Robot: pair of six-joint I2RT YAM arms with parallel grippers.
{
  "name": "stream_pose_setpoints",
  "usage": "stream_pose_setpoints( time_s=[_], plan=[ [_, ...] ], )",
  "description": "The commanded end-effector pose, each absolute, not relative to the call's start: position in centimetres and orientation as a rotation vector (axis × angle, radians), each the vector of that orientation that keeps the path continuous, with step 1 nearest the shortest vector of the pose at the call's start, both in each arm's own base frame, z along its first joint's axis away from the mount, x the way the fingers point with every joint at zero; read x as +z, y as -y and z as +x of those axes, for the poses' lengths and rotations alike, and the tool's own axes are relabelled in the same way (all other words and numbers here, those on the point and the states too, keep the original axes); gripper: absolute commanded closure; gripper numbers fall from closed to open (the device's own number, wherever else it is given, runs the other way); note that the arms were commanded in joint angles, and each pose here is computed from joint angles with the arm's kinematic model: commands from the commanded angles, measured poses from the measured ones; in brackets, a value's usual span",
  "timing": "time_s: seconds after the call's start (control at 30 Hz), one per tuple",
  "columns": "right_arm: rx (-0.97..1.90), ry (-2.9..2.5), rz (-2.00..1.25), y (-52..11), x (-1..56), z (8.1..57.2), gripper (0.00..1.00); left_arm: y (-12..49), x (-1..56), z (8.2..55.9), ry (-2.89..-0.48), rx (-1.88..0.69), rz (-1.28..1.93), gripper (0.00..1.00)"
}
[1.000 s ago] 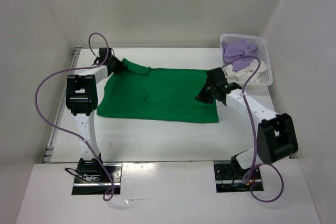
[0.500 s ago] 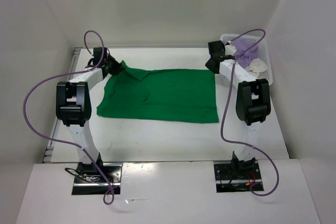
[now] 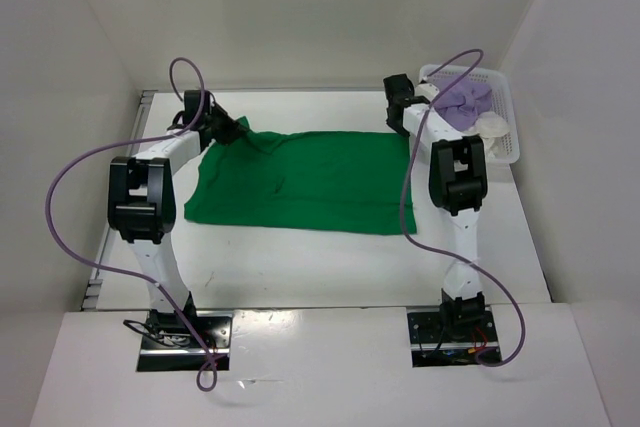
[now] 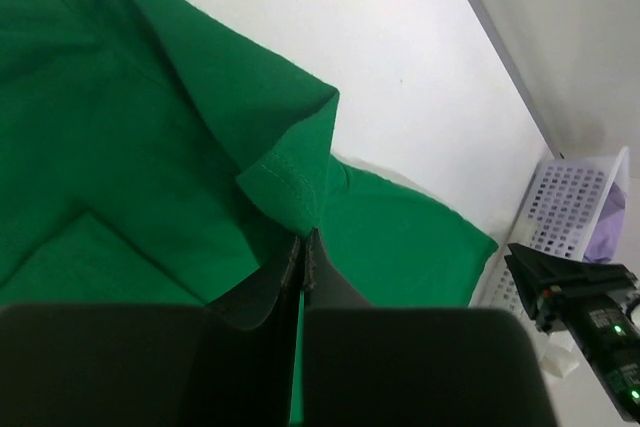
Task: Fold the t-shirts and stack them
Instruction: Grap the side of the flattened tshirt furthest away from the robot with both arms
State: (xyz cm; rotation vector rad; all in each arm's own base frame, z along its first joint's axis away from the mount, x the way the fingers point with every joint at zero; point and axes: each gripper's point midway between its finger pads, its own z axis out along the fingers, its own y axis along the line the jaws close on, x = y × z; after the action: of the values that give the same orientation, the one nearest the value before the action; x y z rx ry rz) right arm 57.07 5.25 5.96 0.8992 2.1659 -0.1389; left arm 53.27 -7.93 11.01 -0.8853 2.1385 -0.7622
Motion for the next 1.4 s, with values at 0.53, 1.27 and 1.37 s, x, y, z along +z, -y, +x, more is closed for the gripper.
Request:
stream_pose_setpoints(
  time_s=[0.53, 1.27, 1.37],
  plan=[
    [-0.278, -2.217, 0.973, -4.6, 1.6, 56.9, 0.62, 9.3, 13.4, 52.9, -2.102, -0.821, -0.785, 1.00],
    [-0.103, -2.160, 0.940, -5.7, 7.0, 55.9, 0.97, 9.3, 15.7, 50.6, -2.133, -0.771, -0.739, 1.00],
    [-0.092, -2.184, 0.925, -5.6, 6.8, 54.2, 0.97, 9.1, 16.8, 49.6, -2.130, -0.757, -0.732, 1.00]
  ],
)
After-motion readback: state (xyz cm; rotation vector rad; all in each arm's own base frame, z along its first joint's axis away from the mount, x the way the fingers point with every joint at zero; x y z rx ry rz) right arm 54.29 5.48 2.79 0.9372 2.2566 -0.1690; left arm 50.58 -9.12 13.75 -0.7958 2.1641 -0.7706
